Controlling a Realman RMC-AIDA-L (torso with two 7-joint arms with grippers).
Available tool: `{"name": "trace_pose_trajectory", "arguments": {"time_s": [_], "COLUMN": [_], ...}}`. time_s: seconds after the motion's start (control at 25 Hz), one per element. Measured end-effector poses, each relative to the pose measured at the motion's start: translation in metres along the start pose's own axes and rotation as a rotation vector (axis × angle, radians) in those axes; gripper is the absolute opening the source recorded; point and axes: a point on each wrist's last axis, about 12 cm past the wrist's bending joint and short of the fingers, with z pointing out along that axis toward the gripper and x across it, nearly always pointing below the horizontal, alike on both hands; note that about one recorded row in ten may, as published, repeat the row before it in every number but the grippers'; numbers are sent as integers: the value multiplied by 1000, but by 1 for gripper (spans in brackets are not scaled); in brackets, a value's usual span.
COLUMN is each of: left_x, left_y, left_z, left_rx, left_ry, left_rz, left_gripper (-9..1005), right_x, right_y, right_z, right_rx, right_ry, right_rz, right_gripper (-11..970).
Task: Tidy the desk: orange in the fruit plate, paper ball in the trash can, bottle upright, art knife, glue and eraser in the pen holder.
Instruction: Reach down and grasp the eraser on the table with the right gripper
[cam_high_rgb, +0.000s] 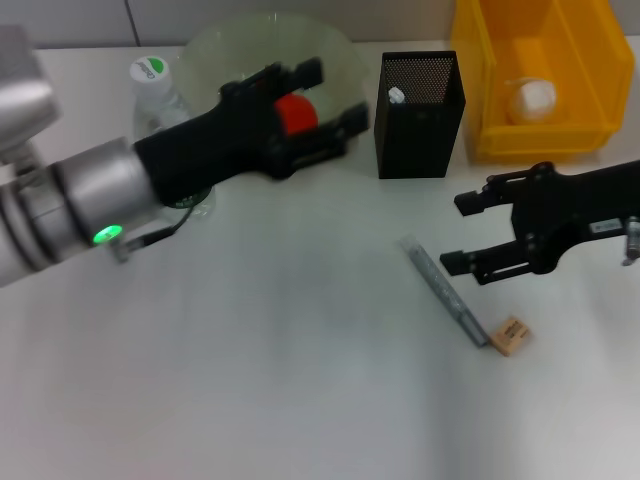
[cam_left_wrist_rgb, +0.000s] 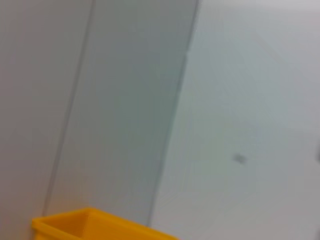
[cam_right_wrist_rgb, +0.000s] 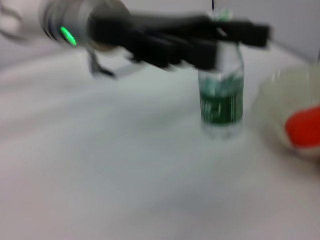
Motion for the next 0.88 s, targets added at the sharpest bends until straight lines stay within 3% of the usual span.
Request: {"name": "trace_pose_trajectory", "arguments": {"time_s": [0.08,0.2,0.24,0.4,0.48,0.68,0.88], "left_x": [0,-1,-1,6,6,12,12], "left_y": [-2,-10,-10,-22,-22,-33,-36], "left_z": [-9,-48,-48,-90,-90,-121,-130], "left_rx": [18,105,105,182,182,243,271], "left_ry": [1,2,2,63,63,147,184], "left_rz": [5,40,40,57,57,51,64], "left_gripper": [856,856,856,855,855,855,855], "right_x": [-6,-25,-32,-58,-61,-70,-70], "right_y": [2,8,10,23,24,32,35], "right_z": [3,9,10,19,21,31,35], "right_rx": [8,62,84,186,207,245,284], "right_ry": [47,173,210,395,430,576,647], "right_rz": [0,4,10,57,72,158,247], "right_gripper": [678,677,677,676,675,674,673]}}
